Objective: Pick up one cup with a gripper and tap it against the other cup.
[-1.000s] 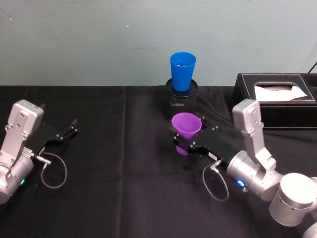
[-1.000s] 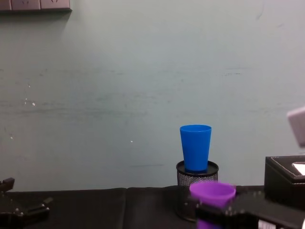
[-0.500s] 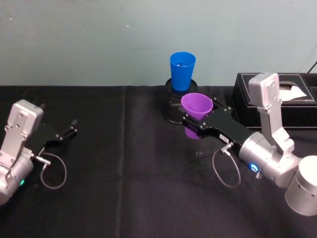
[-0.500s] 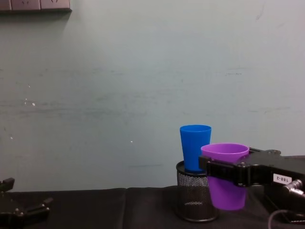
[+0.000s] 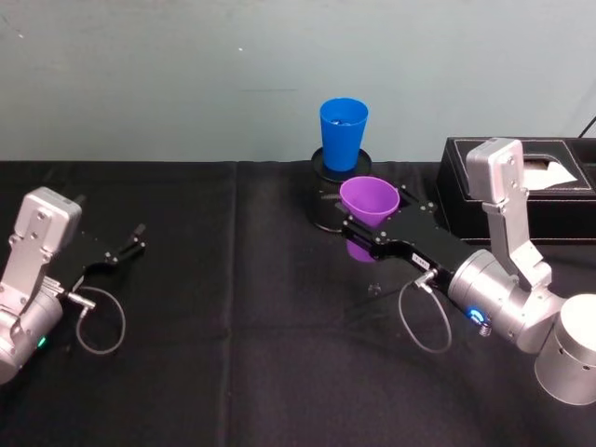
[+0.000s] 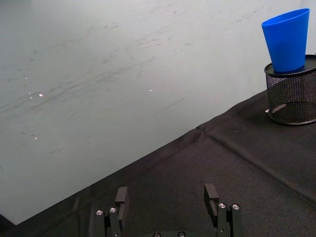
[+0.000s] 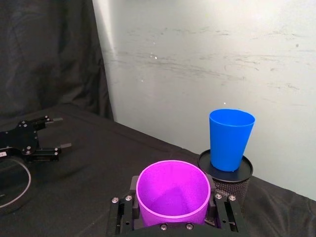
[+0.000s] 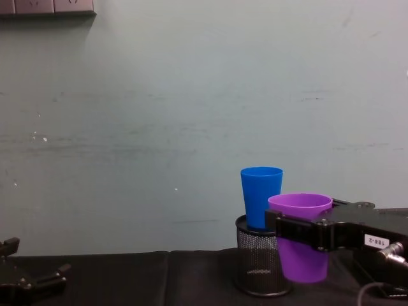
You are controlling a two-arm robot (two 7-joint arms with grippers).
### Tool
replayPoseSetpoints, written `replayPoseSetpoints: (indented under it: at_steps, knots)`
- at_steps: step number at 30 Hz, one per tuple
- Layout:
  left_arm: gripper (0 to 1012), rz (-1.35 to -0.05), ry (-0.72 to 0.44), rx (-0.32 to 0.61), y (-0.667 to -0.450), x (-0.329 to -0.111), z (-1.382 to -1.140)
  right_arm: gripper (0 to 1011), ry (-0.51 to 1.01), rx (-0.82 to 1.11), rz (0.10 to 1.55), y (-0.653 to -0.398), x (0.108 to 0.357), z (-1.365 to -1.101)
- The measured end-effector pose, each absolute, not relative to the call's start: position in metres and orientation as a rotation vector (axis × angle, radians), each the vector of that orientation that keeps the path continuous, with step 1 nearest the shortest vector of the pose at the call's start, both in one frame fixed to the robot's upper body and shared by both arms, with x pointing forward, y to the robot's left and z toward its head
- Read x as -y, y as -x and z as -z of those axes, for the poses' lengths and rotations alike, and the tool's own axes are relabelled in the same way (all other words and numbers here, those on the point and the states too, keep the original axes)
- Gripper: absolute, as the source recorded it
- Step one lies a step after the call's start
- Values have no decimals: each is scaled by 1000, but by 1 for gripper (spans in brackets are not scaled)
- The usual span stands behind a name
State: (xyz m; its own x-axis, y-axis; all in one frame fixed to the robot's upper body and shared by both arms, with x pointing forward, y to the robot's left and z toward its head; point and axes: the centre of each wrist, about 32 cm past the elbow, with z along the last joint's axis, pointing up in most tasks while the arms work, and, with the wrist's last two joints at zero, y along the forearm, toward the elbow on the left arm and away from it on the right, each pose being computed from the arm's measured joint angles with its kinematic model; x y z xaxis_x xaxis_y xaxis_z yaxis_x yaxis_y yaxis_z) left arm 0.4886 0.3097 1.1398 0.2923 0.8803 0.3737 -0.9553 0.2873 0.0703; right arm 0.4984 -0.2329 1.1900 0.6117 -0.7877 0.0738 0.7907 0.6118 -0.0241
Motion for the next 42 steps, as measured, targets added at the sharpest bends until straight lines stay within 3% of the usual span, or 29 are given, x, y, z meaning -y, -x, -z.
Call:
replayPoseSetpoints:
  at_steps: [42]
  knots:
    - [1000,-1248,-305,285,-489,-310,-1140,741,55,60,909,-499,233,-1189]
